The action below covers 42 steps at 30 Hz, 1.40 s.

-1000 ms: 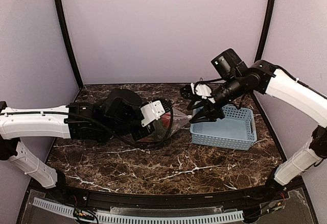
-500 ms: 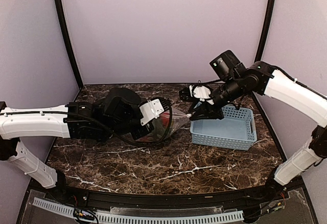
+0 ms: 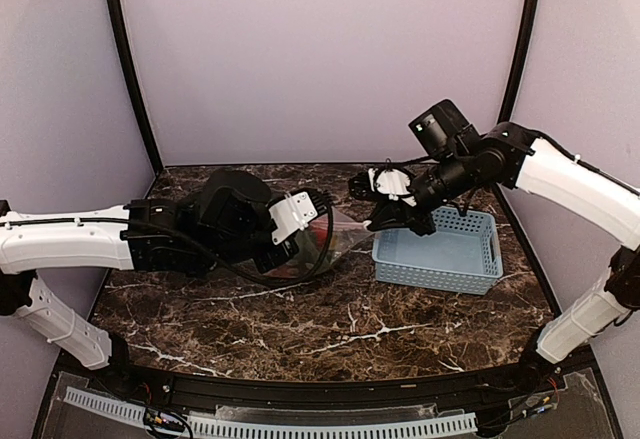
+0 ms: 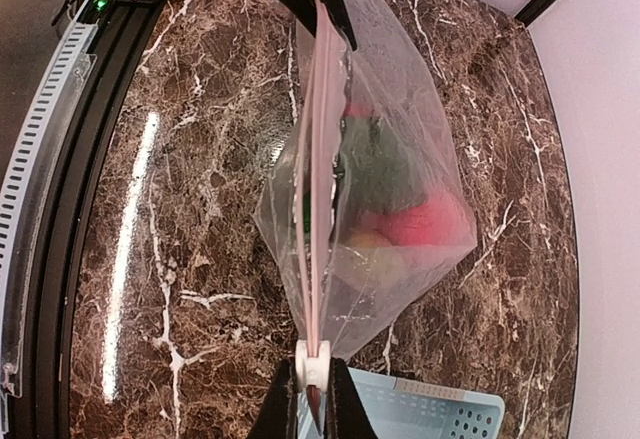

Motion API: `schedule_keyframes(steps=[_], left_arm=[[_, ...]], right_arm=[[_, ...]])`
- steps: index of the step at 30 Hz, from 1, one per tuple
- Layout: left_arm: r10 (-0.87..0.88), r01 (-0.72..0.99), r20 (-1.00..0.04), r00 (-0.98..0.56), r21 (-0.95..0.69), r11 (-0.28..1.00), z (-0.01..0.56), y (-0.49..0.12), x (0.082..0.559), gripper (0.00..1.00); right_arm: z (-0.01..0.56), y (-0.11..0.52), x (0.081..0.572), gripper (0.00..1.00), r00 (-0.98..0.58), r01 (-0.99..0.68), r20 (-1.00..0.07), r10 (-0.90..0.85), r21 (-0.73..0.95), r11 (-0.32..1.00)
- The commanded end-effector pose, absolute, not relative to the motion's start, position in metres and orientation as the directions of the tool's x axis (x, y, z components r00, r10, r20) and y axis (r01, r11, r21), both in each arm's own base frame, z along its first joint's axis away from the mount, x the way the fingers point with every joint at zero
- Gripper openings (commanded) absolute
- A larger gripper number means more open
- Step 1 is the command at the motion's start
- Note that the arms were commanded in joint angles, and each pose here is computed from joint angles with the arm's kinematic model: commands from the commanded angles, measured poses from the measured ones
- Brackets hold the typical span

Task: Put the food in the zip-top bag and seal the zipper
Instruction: Pass from the left arm to the right

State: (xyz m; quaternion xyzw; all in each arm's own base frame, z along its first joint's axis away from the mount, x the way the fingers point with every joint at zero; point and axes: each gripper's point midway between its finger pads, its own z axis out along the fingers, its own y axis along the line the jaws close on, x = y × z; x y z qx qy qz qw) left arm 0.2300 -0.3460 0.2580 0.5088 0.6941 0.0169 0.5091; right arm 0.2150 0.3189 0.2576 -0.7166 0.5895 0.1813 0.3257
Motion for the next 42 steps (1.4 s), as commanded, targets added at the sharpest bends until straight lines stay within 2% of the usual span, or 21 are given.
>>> schedule_keyframes(steps=[1, 15, 18, 22, 24, 33, 42], left_arm=[[0.681, 0.665, -0.732, 0.015, 0.516, 0.54, 0.274, -0.326, 0.232, 0.01], [0.681, 0.68, -0.732, -0.003, 0.498, 0.538, 0.264, -0.326, 0.231, 0.01], [0.679, 0.682, -0.734, -0.006, 0.494, 0.539, 0.262, -0.326, 0.231, 0.01], [0.672, 0.684, -0.741, -0.007, 0.487, 0.544, 0.262, -0.327, 0.23, 0.01], [0.666, 0.682, -0.746, -0.007, 0.483, 0.549, 0.263, -0.327, 0.23, 0.01], [0.648, 0.681, -0.761, -0.006, 0.472, 0.56, 0.265, -0.327, 0.23, 0.01], [0.633, 0.681, -0.774, -0.011, 0.458, 0.571, 0.27, -0.322, 0.232, 0.01]], right_arm=[[0.241, 0.305, 0.221, 0.0, 0.226, -0.958, -0.577, -0.785, -0.278, -0.072], [0.255, 0.295, 0.218, 0.04, 0.187, -0.967, -0.614, -0.767, -0.251, -0.035], [0.256, 0.294, 0.213, 0.16, 0.172, -0.973, -0.627, -0.76, -0.227, -0.033], [0.255, 0.292, 0.206, 0.41, 0.154, -0.982, -0.653, -0.741, -0.184, -0.042], [0.252, 0.291, 0.203, 0.46, 0.148, -0.985, -0.663, -0.734, -0.162, -0.052], [0.245, 0.307, 0.205, 0.44, 0.13, -0.991, -0.74, -0.66, -0.124, -0.056], [0.257, 0.32, 0.222, 0.39, 0.16, -0.983, -0.768, -0.62, -0.182, -0.028]])
